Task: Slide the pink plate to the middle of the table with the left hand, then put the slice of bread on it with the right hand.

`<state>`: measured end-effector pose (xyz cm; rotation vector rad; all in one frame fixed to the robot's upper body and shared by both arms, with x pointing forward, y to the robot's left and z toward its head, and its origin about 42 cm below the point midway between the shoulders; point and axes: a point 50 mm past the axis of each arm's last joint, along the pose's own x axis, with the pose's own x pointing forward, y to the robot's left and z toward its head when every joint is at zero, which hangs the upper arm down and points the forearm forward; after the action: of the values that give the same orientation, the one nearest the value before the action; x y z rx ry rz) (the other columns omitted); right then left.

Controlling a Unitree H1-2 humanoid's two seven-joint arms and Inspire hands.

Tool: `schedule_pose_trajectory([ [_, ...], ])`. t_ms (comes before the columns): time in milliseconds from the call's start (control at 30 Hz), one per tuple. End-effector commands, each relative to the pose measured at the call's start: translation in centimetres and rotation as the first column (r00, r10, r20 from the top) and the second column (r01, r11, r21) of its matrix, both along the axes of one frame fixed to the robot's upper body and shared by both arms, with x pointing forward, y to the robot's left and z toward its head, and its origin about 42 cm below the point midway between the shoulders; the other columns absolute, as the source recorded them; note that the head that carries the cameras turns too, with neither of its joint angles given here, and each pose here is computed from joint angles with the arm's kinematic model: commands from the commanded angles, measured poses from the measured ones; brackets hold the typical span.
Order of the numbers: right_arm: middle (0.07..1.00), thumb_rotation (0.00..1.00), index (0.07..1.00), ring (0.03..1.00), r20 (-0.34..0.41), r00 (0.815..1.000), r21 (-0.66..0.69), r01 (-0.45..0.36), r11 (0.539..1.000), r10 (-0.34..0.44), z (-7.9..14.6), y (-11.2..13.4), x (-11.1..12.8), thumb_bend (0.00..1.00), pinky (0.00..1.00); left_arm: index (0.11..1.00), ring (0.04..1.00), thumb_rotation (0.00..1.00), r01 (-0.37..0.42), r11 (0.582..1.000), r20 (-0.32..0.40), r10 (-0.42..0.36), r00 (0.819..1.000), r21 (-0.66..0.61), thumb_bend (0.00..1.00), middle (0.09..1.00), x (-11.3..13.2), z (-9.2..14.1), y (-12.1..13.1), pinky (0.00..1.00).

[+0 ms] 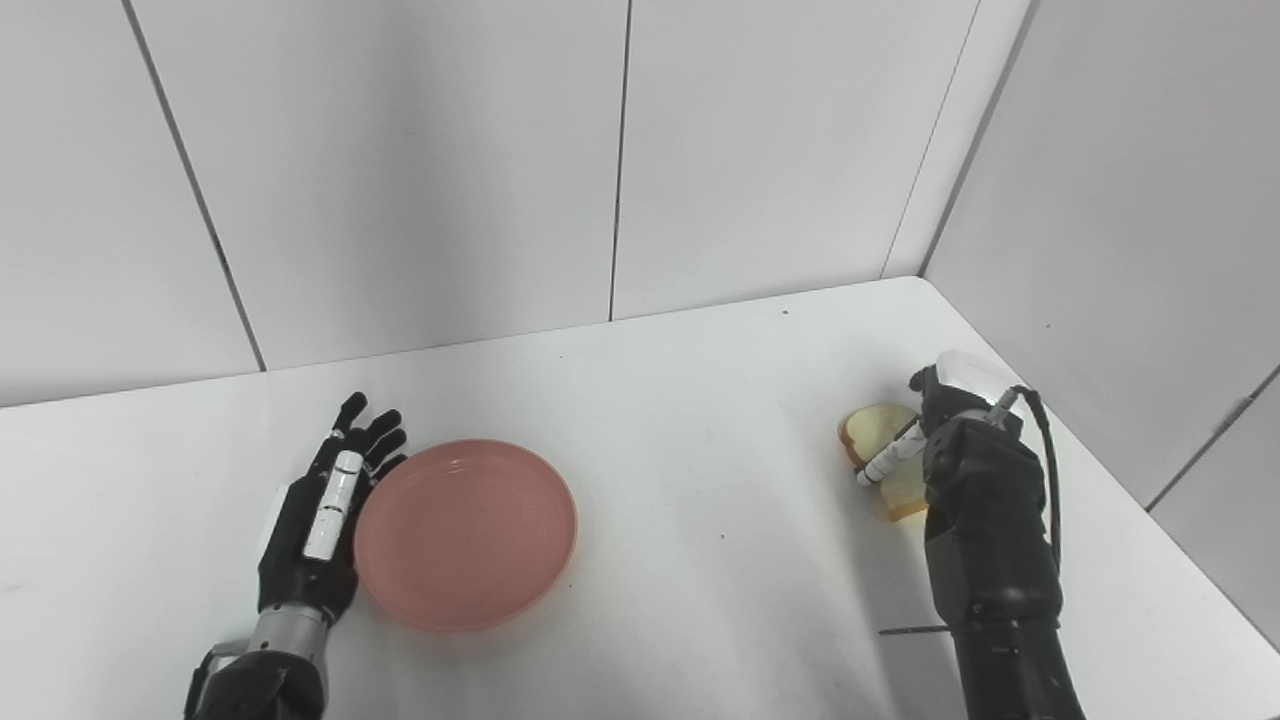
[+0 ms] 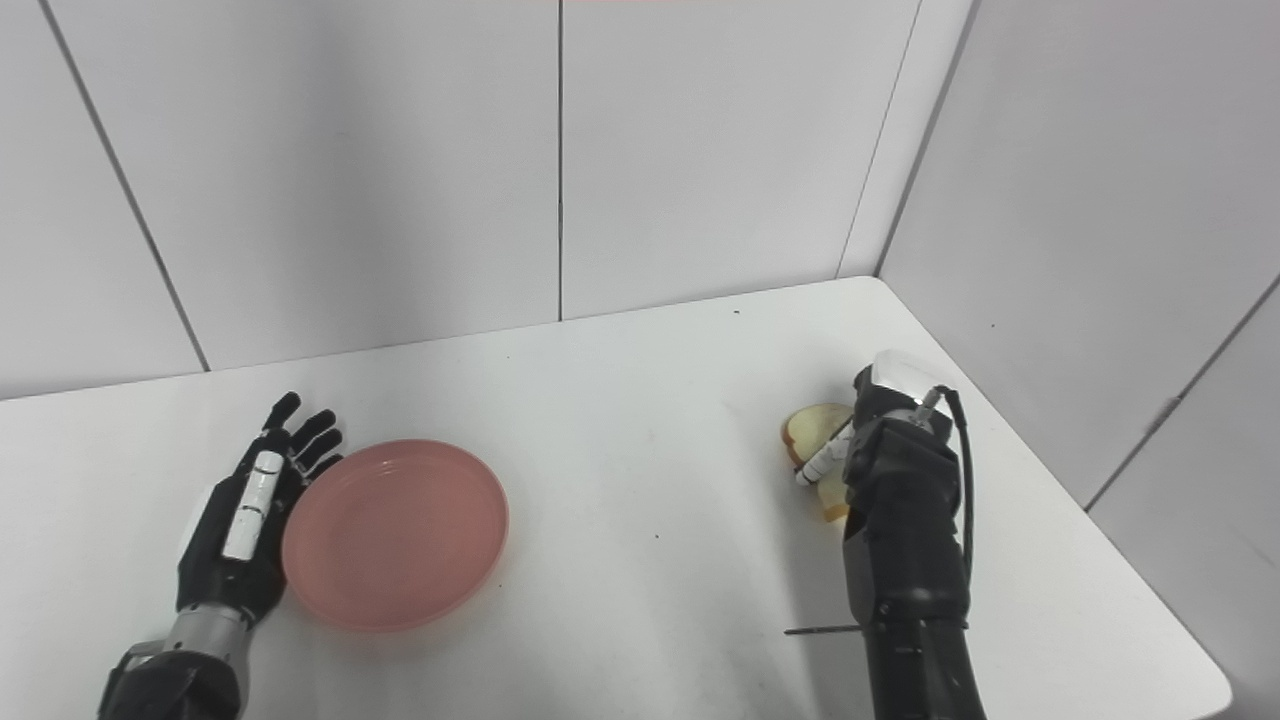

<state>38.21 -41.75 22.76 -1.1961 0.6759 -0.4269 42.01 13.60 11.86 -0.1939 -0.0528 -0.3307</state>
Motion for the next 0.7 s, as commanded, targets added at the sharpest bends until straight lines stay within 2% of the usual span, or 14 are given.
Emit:
schedule_pose_trajectory([
  [0,0.476,0.00,0.789,0.310,0.032,0.999,-0.003,-0.011,1.000,0.011,0.7,0.7,0.2,0.57,0.22,0.941,0.888,0.73,0.010,1.000,-0.136,-0.008,0.991,0.016,0.65,0.883,-1.3,-2.8,-0.1,0.87],
  [67,0.476,0.00,0.749,0.325,0.058,0.998,0.001,-0.028,1.000,0.028,1.0,1.3,0.2,0.57,0.23,0.942,0.891,0.73,0.010,1.000,-0.136,-0.008,0.991,0.014,0.65,0.882,-1.3,-2.8,-0.1,0.87],
  [167,0.472,0.00,0.817,0.250,0.068,0.996,-0.004,-0.056,0.998,0.056,1.6,2.1,0.4,0.57,0.17,0.943,0.893,0.73,0.011,1.000,-0.137,-0.009,0.991,0.018,0.65,0.883,-1.4,-2.8,-0.2,0.87],
  [233,0.470,0.00,0.817,0.218,0.061,0.995,-0.017,-0.079,0.997,0.080,2.3,2.8,0.6,0.56,0.14,0.943,0.894,0.73,0.012,1.000,-0.138,-0.009,0.990,0.019,0.66,0.884,-1.5,-2.9,-0.4,0.87],
  [267,0.471,0.00,0.763,0.243,0.057,0.994,-0.025,-0.091,0.996,0.092,2.7,3.2,0.6,0.56,0.15,0.944,0.893,0.73,0.012,1.000,-0.139,-0.009,0.990,0.020,0.66,0.886,-1.5,-3.0,-0.4,0.86],
  [333,0.473,0.00,0.740,0.266,0.069,0.989,-0.034,-0.132,0.991,0.134,3.7,4.2,0.7,0.57,0.17,0.943,0.893,0.73,0.011,1.000,-0.144,-0.008,0.990,0.019,0.67,0.890,-1.5,-3.0,-0.6,0.85],
  [500,0.468,0.00,0.856,0.190,0.121,0.971,-0.043,-0.201,0.979,0.205,5.9,6.5,0.6,0.57,0.12,0.942,0.892,0.73,0.014,1.000,-0.141,-0.010,0.990,0.024,0.68,0.883,-1.6,-3.2,-1.1,0.83],
  [667,0.470,0.00,0.760,0.232,0.172,0.926,-0.108,-0.321,0.941,0.336,8.6,9.7,0.5,0.57,0.15,0.939,0.888,0.74,0.015,0.999,-0.141,-0.011,0.990,0.028,0.68,0.880,-1.6,-3.3,-1.6,0.82],
])
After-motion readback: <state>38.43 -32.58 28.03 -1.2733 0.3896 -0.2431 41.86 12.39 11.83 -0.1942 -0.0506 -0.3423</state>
